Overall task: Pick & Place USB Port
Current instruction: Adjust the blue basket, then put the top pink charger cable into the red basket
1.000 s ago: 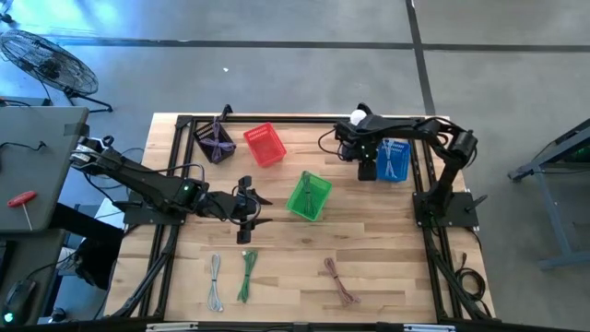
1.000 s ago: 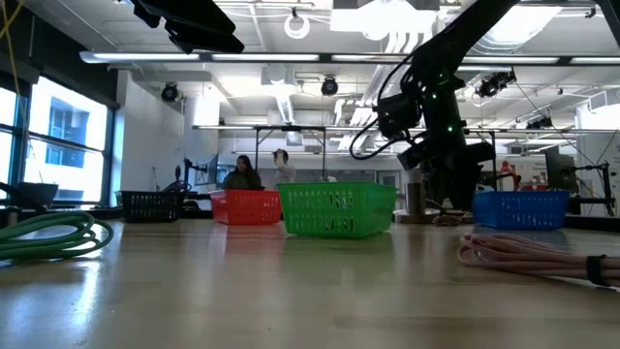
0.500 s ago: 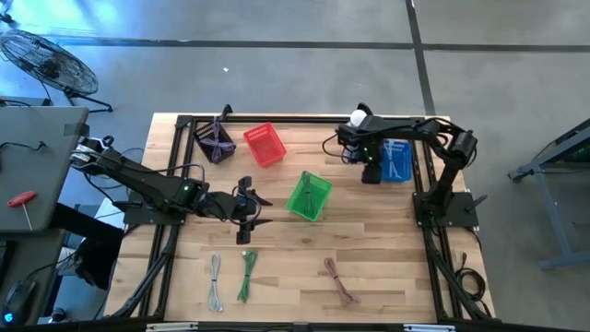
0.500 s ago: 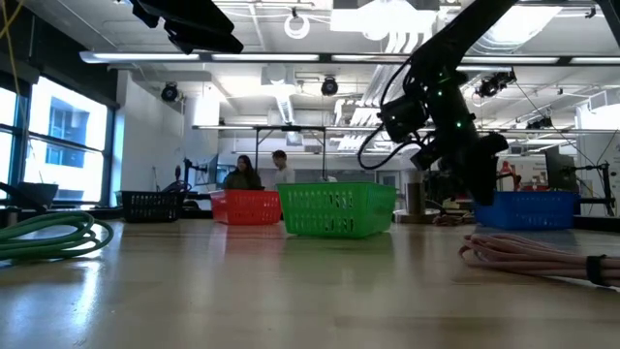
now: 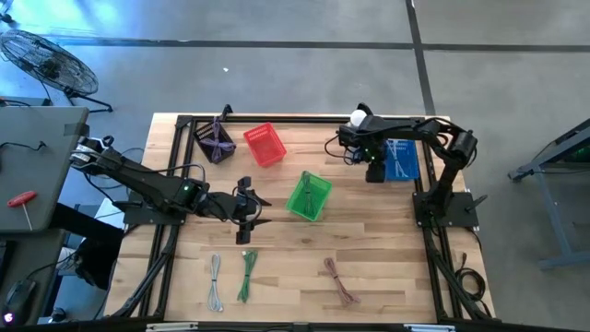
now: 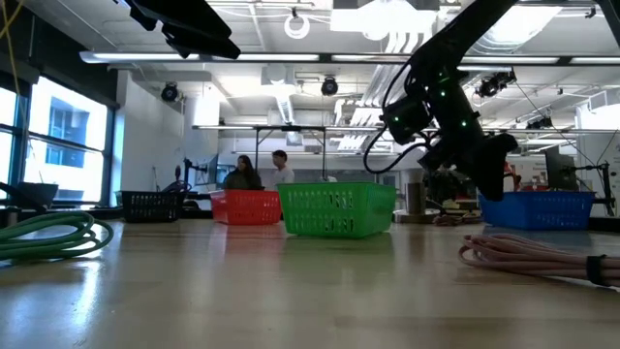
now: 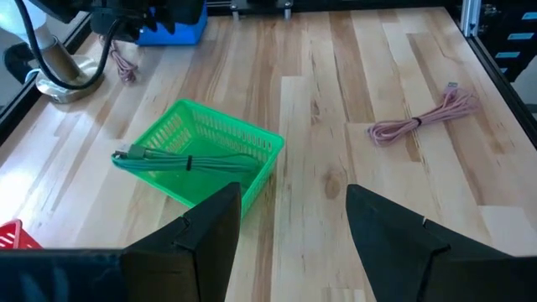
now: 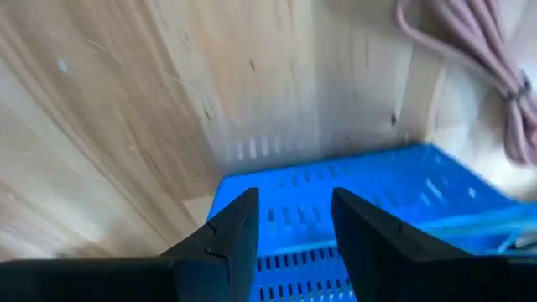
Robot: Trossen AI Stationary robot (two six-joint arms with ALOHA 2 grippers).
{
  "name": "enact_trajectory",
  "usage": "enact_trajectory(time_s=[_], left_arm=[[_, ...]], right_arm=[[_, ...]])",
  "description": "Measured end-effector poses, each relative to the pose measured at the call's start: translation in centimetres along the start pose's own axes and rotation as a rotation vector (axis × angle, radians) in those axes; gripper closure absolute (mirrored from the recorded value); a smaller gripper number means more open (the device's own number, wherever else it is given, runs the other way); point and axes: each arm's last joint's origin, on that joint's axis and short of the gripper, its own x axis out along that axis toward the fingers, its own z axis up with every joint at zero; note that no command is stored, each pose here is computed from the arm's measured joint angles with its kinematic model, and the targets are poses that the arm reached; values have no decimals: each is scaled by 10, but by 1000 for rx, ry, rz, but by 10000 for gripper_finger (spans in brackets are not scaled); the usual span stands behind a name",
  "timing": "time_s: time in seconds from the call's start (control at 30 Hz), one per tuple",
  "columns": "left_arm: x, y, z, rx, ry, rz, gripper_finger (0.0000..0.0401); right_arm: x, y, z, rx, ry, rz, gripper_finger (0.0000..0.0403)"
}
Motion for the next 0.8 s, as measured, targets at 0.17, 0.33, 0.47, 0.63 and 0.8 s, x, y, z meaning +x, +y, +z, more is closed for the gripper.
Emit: enact_trajectory(time_s=[0.17, 0.33, 0.47, 0.63, 0.8], left_arm=[[0, 0, 0, 0, -2, 4, 190], [0, 0, 0, 0, -2, 4, 190], [0, 0, 0, 2, -2, 5, 190], [0, 0, 0, 3, -2, 5, 190], [0, 0, 0, 0, -1, 4, 190]], right_arm=[[0, -2, 9, -150, -102, -12, 261], [-2, -6, 18, -244, -191, -62, 261], [-3, -8, 23, -271, -233, -88, 261], [-4, -10, 26, -290, -262, -122, 261], [-4, -13, 27, -274, -278, -128, 261]])
